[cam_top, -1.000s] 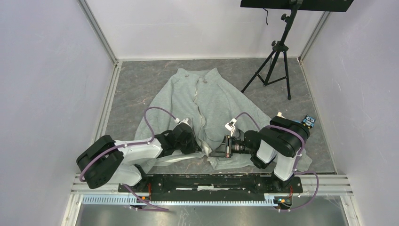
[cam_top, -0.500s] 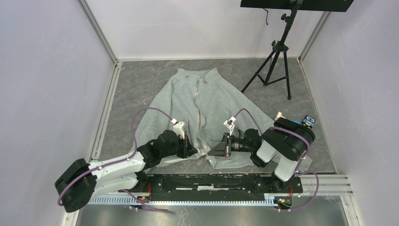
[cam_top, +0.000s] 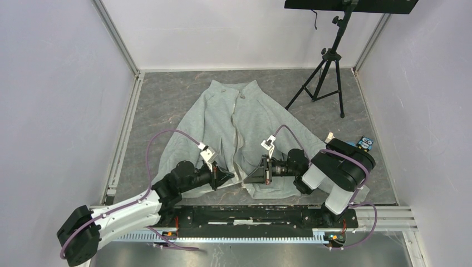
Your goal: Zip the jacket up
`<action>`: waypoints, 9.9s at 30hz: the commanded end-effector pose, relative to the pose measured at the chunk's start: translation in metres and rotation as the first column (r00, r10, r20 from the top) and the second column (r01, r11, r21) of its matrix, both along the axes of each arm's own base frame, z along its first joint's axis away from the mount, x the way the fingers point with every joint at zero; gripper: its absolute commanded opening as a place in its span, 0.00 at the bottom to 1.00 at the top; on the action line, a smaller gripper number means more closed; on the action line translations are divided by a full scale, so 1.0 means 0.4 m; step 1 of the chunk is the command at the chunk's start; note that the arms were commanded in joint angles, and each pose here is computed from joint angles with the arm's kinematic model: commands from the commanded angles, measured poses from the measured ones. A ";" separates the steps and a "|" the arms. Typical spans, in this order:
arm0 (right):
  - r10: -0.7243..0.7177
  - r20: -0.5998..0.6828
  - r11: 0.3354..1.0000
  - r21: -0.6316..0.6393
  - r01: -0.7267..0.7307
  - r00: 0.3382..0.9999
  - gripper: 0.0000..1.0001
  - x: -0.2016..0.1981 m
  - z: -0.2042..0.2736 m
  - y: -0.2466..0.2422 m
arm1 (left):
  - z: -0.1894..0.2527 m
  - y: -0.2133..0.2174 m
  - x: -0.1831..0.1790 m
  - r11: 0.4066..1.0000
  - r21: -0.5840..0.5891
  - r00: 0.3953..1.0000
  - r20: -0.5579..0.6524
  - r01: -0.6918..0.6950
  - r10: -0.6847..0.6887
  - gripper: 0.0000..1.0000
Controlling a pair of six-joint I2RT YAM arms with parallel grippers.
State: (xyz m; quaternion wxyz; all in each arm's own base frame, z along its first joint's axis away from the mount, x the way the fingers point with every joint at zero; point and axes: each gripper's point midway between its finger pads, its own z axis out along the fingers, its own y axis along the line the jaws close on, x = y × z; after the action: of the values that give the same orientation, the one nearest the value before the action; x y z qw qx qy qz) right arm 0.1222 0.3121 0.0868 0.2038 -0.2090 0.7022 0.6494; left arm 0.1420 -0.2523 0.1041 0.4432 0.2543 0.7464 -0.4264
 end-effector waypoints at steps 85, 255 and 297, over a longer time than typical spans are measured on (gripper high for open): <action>0.035 0.168 0.974 0.215 -0.072 0.985 0.00 -0.002 0.160 0.042 | 0.072 -0.015 -0.042 0.986 -0.102 0.980 0.165 0.133 -0.115 0.02; 0.176 0.957 0.947 -0.101 0.304 -0.232 0.91 -0.127 0.042 0.105 | -0.033 -0.018 -0.144 0.988 -0.105 0.645 -0.764 -0.114 -0.006 0.02; 0.193 0.966 0.900 -0.105 0.423 -0.173 0.82 -0.072 0.021 0.053 | -0.037 -0.016 -0.146 0.988 -0.099 0.639 -0.769 -0.116 -0.002 0.02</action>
State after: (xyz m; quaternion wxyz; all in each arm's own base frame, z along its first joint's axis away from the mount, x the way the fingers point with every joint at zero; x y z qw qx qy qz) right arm 0.0913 0.3378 0.0900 0.6677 -0.6160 0.4125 0.0666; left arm 0.0889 -0.2523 0.0742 0.1354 -0.0086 0.8499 -0.5092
